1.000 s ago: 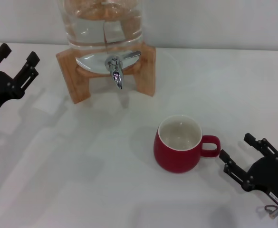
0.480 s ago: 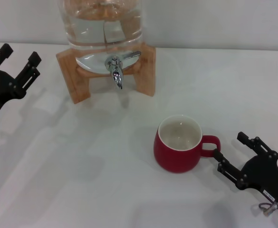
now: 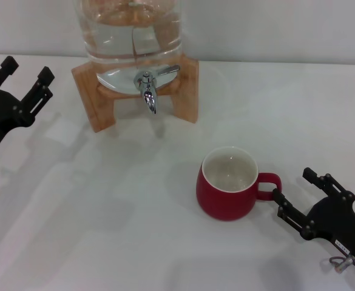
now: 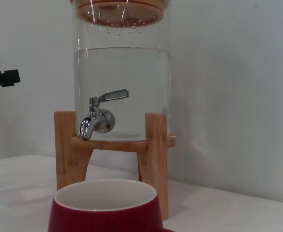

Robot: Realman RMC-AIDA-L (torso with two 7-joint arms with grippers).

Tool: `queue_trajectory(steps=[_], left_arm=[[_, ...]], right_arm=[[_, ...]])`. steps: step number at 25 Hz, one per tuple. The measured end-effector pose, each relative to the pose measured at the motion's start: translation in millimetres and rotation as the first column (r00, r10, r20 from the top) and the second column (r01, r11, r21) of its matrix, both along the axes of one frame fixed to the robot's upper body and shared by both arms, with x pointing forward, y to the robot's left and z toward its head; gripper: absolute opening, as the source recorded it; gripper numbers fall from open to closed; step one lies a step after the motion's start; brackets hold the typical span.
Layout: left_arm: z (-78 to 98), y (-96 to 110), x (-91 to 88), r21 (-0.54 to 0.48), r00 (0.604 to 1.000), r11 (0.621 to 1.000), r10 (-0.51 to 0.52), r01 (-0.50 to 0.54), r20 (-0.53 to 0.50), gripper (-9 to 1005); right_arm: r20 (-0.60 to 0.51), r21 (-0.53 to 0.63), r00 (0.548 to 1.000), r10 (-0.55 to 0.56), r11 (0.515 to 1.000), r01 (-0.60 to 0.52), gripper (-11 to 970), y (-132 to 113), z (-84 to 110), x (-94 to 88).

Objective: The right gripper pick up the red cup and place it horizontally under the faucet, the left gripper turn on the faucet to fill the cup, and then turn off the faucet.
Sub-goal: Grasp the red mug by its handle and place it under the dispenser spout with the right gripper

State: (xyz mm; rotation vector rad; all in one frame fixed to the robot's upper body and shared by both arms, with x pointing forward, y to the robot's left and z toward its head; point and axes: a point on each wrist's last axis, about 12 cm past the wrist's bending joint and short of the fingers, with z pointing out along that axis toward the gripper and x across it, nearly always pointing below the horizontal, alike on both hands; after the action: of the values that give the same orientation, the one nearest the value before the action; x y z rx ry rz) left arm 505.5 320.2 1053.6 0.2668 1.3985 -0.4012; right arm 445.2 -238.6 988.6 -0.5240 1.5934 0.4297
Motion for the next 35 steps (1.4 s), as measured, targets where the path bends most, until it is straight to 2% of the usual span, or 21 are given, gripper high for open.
queue_trajectory(steps=[35], left_arm=[[-0.4, 1, 0.7, 0.003, 1.000, 1.000, 0.003, -0.003, -0.005, 762]], right_arm=[[-0.021, 0.000, 0.999, 0.034, 0.999, -0.034, 767, 16, 1.3, 7.7]])
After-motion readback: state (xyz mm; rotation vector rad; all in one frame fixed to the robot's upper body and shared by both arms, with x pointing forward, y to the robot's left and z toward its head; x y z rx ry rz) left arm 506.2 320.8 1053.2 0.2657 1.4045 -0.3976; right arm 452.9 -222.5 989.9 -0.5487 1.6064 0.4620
